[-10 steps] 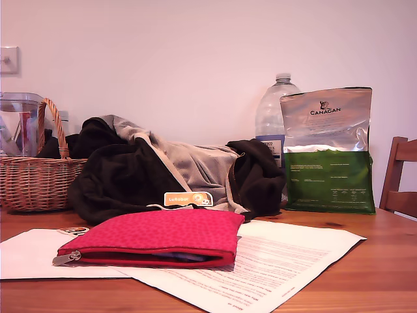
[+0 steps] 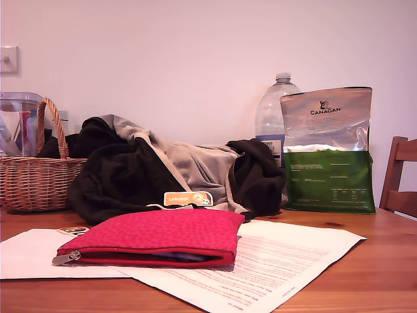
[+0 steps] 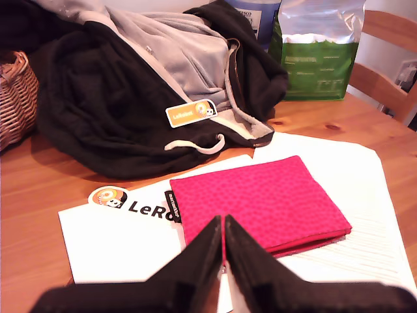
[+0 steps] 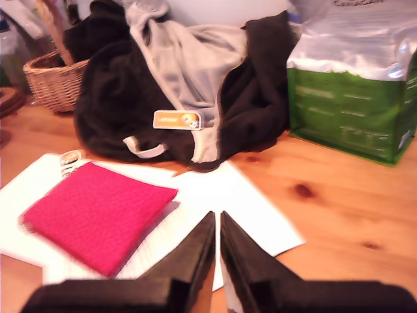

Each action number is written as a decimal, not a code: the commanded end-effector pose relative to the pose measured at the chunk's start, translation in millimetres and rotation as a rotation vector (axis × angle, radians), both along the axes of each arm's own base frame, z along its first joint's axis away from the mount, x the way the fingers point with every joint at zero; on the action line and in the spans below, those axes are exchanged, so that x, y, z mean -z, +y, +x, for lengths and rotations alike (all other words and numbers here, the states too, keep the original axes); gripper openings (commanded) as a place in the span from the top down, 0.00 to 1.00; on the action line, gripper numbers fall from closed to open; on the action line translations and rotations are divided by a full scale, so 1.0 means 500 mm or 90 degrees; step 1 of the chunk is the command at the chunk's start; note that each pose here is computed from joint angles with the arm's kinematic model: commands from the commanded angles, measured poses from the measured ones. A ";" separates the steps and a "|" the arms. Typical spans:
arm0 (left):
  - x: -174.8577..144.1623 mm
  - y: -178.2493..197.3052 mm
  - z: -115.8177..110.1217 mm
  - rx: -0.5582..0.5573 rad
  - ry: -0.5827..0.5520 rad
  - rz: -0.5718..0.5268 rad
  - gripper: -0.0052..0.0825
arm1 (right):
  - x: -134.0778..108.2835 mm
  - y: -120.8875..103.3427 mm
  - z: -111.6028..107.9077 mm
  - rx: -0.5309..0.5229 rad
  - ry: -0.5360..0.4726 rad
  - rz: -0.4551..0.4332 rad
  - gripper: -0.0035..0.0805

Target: Close the zipper in the zip bag in front of you

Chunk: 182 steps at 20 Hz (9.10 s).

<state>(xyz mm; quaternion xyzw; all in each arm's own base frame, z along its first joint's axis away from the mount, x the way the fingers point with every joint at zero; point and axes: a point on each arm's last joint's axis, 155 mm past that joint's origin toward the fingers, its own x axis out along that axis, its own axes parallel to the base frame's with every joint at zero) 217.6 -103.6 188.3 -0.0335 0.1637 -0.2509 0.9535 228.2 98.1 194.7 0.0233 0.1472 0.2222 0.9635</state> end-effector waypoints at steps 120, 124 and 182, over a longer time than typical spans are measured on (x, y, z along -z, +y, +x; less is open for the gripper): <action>0.221 -0.108 0.118 0.138 0.065 0.297 0.73 | 0.115 0.381 0.115 -0.499 -0.236 -0.596 0.97; 0.209 -0.080 0.144 0.094 0.031 0.346 0.73 | 0.103 0.384 0.110 -0.514 -0.212 -0.585 0.97; 0.236 -0.100 0.192 0.038 0.061 0.257 0.97 | 0.098 0.394 0.099 -0.515 -0.174 -0.519 0.97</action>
